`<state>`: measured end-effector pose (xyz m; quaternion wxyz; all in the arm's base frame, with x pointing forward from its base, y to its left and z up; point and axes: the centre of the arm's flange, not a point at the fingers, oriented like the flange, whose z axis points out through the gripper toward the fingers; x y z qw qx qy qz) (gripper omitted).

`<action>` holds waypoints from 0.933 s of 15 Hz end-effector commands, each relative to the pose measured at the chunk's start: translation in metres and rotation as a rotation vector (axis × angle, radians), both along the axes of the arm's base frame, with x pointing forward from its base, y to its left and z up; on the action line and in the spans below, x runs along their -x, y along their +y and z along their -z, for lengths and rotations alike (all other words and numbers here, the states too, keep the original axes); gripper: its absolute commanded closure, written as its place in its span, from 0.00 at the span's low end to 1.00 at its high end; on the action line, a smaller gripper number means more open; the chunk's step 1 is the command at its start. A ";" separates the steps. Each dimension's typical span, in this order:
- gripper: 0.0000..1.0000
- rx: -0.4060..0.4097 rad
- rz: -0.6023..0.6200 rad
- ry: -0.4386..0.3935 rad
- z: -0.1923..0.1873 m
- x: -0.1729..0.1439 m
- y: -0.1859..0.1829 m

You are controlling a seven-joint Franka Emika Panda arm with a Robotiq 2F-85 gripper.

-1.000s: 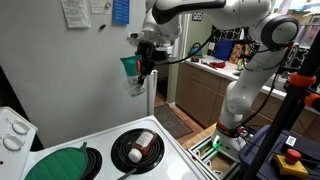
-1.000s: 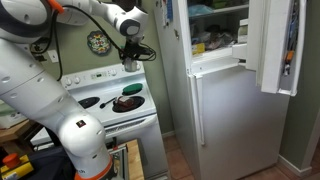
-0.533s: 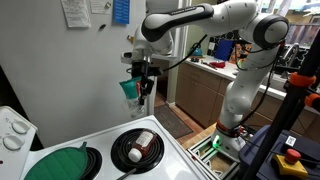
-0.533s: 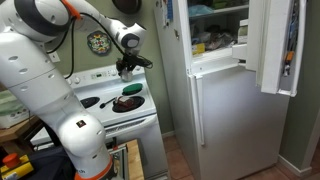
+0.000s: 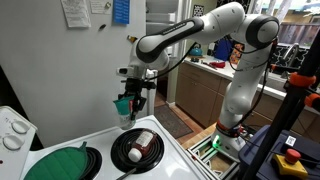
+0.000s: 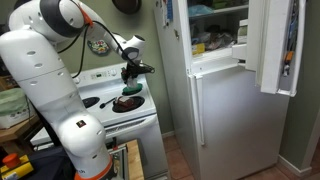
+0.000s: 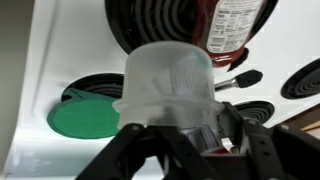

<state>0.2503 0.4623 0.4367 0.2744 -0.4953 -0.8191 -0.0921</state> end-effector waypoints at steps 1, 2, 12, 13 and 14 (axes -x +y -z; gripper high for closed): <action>0.74 -0.026 0.042 -0.063 0.027 -0.008 0.008; 0.74 -0.017 0.034 -0.036 0.013 -0.007 0.004; 0.74 -0.105 -0.095 -0.030 0.045 -0.024 0.015; 0.74 -0.119 -0.111 -0.042 0.052 -0.025 0.016; 0.74 -0.136 -0.126 -0.046 0.059 -0.026 0.016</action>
